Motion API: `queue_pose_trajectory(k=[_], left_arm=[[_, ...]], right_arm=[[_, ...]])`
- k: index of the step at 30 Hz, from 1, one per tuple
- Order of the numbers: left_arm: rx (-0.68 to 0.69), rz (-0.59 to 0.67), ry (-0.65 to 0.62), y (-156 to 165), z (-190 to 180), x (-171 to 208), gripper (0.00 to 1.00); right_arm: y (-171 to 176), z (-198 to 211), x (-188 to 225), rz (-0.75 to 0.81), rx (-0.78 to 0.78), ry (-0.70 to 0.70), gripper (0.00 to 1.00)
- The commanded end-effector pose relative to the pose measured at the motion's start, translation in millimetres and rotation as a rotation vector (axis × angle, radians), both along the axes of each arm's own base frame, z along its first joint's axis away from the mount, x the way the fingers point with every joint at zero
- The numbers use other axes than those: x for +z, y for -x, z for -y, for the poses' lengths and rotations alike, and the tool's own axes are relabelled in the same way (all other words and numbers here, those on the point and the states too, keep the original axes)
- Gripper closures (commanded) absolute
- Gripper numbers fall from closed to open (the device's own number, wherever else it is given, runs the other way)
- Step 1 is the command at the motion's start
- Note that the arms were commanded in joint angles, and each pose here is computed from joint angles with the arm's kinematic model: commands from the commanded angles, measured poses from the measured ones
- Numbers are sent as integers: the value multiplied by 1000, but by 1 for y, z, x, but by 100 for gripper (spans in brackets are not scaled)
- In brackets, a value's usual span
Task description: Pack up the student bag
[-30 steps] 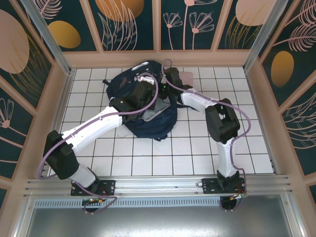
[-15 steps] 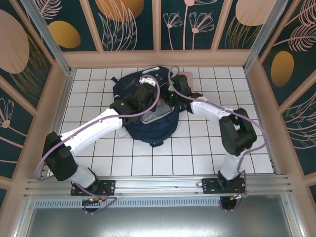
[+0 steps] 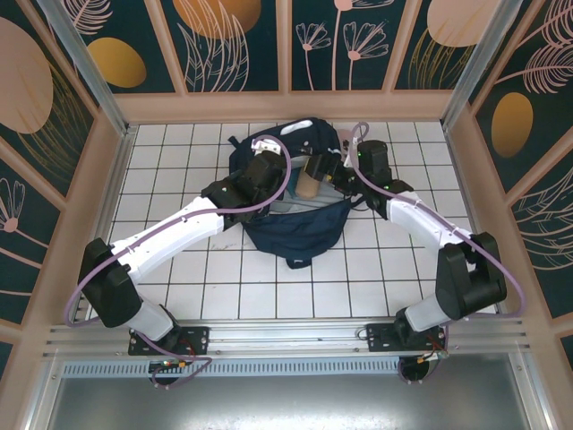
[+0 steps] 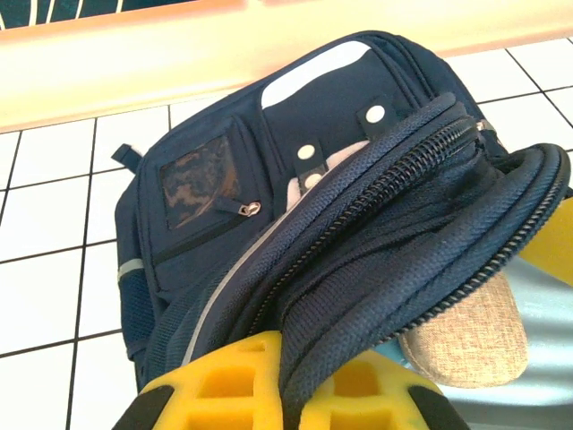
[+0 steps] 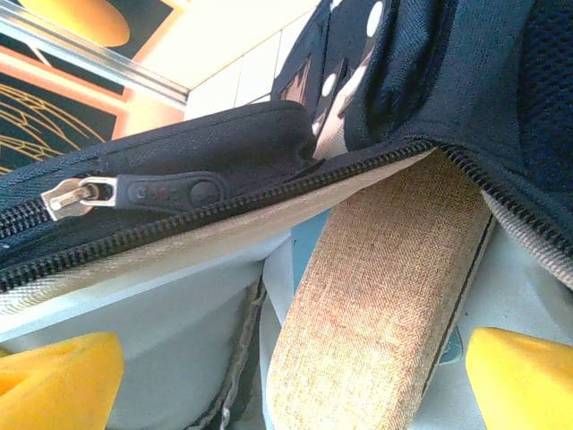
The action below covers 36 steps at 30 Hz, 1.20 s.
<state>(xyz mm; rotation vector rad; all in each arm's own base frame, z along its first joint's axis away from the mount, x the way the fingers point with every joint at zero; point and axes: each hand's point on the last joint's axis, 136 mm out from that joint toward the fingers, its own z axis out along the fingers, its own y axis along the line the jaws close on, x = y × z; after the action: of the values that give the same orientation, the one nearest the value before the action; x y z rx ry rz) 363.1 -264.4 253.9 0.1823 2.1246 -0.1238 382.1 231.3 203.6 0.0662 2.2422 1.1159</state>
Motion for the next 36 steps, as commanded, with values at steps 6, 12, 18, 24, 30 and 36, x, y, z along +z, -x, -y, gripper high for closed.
queue_pose_trajectory(k=[6, 12, 18, 24, 30, 36], left_arm=[[352, 201, -43, -9, -81, 63, 100], [334, 188, -54, -11, -76, 57, 100], [290, 164, -31, -14, -65, 45, 100], [238, 126, 7, -16, -51, 34, 100], [217, 123, 29, -15, -47, 36, 100], [205, 124, 32, -14, -45, 37, 100]], right_arm=[[4, -40, 0, 58, 169, 30, 1], [6, -78, 41, 157, 226, -55, 1], [-10, -41, 85, 241, 107, -154, 1], [-62, 23, 35, 164, -140, 121, 1], [-108, 81, -27, 86, -297, 434, 1], [-137, 133, -89, -17, -352, 649, 1]])
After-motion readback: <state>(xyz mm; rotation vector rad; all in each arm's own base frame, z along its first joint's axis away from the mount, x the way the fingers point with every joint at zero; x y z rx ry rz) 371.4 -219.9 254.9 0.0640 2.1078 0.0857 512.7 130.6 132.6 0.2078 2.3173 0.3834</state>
